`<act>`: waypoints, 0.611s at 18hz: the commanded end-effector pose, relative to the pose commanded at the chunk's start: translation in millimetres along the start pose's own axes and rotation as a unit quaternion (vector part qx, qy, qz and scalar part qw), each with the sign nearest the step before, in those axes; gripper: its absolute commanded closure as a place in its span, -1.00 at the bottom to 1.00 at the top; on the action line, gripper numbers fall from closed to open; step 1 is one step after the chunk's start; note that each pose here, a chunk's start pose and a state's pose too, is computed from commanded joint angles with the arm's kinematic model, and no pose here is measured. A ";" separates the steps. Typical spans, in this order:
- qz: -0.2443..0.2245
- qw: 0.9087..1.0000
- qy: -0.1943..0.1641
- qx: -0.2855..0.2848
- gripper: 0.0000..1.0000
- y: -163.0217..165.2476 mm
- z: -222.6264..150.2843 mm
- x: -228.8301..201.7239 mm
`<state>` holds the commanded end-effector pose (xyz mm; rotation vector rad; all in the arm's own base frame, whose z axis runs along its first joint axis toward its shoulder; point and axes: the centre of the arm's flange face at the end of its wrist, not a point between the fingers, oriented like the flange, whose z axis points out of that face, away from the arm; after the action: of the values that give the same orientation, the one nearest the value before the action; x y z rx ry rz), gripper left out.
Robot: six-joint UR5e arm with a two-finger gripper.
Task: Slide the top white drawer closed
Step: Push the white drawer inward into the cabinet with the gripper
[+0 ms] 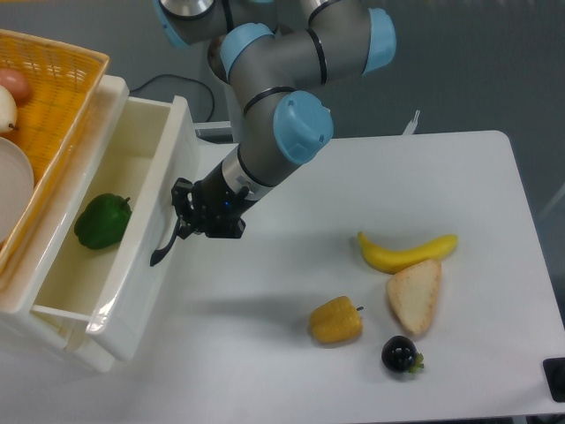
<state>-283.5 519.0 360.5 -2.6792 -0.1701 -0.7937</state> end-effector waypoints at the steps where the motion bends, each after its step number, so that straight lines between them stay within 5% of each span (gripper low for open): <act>1: 0.000 1.000 0.001 -0.001 1.00 0.2 1.2 0.5; 11: -0.002 1.000 0.006 -0.008 1.00 1.4 11.1 12.2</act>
<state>-267.4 521.9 358.0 -2.6880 -0.1662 -0.8163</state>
